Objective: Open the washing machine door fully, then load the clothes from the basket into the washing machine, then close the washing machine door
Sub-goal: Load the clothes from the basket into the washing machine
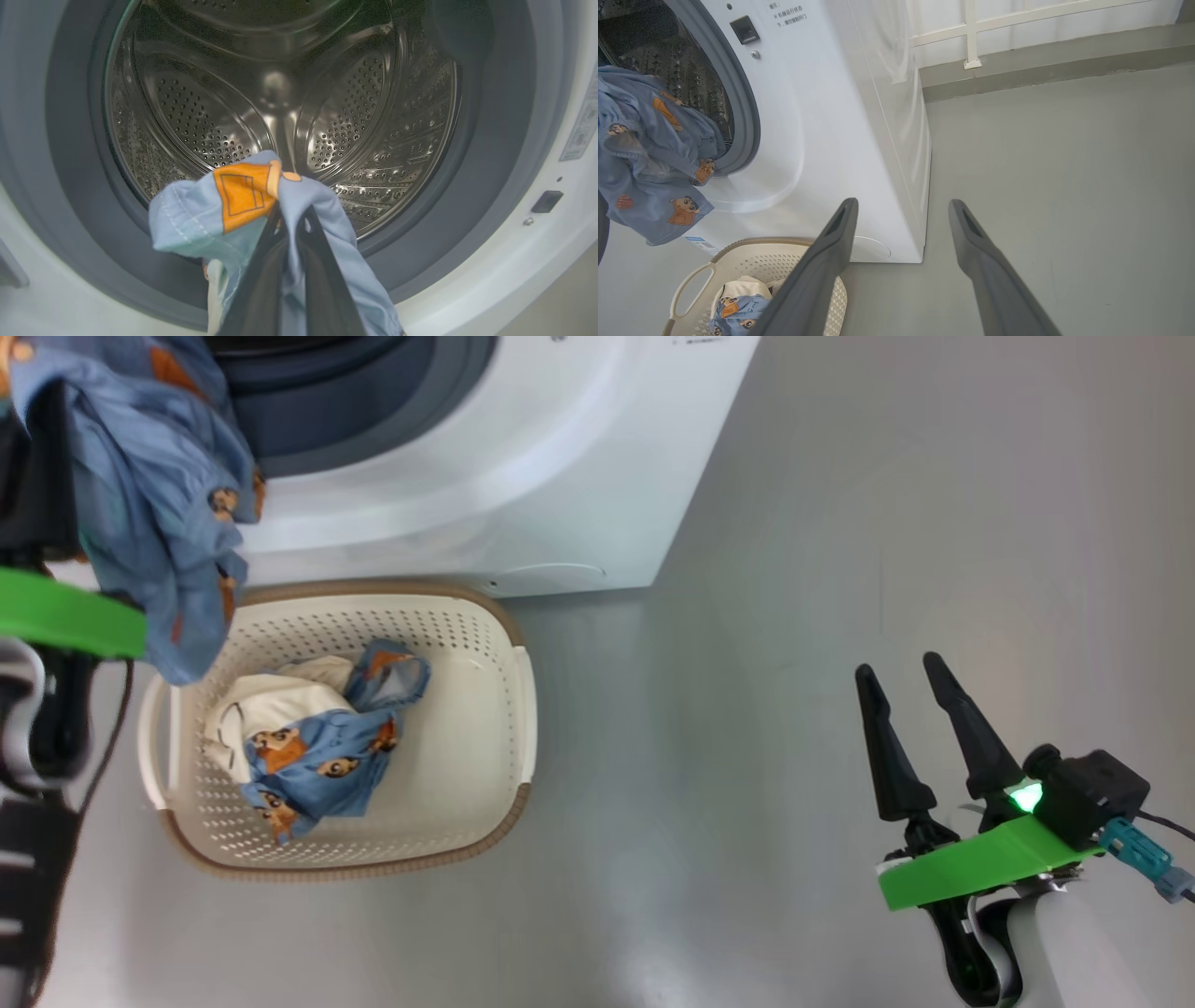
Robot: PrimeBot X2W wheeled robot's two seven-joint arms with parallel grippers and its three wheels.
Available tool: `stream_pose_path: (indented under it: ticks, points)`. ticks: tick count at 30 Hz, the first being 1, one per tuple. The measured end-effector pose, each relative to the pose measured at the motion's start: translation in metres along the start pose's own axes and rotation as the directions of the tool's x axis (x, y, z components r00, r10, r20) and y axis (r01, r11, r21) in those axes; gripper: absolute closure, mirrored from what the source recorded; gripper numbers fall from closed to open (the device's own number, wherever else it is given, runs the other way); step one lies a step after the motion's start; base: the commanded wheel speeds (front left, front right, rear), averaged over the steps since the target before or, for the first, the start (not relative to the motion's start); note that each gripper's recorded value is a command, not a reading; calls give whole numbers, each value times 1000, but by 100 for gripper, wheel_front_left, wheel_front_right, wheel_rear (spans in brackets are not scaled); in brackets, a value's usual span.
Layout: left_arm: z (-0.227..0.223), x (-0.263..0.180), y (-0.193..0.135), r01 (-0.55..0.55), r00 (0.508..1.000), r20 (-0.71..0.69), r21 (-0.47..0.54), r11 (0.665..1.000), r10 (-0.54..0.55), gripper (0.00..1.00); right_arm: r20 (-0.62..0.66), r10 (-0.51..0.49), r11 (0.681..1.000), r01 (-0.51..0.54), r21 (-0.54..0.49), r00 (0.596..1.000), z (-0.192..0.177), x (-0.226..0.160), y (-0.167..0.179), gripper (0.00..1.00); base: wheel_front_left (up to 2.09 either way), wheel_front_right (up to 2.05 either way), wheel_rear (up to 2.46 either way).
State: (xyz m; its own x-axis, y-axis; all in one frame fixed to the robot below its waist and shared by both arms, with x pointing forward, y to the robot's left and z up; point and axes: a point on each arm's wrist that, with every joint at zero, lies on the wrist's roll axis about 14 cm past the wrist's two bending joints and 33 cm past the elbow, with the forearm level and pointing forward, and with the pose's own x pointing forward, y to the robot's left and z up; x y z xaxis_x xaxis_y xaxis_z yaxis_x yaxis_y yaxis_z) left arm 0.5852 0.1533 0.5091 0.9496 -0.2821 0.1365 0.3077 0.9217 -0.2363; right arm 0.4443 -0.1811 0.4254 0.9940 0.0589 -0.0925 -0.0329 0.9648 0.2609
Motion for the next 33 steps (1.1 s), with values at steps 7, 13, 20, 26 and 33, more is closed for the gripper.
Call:
stream_pose_path:
  ticks: [7, 13, 20, 26, 33]
  points:
    - [-35, 31, 4, 0, 996, -95, -10, 1000, -1, 100, -11, -9, 1000, 9, -1, 1000, -5, 3, -2, 0, 0, 0, 0]
    - [-54, 53, 12, -7, 989, -149, 4, 1000, 8, 100, -21, -14, 1000, 14, -1, 1000, -9, 2, -3, 0, 0, 0, 0]
    - [-61, 82, 17, -2, 987, -161, 15, 1000, 4, 100, -40, -29, 1000, 29, -10, 999, -15, 2, -9, 0, 0, 0, 0]
    - [-38, 114, 13, 27, 997, -74, 28, 999, -25, 100, -50, -40, 999, 39, -15, 998, -21, 7, -13, 0, 0, 0, 0]
    - [14, 135, 15, 26, 994, 107, 59, 998, -32, 100, -54, -36, 999, 35, -23, 998, -24, 14, -15, 0, 0, 0, 0]
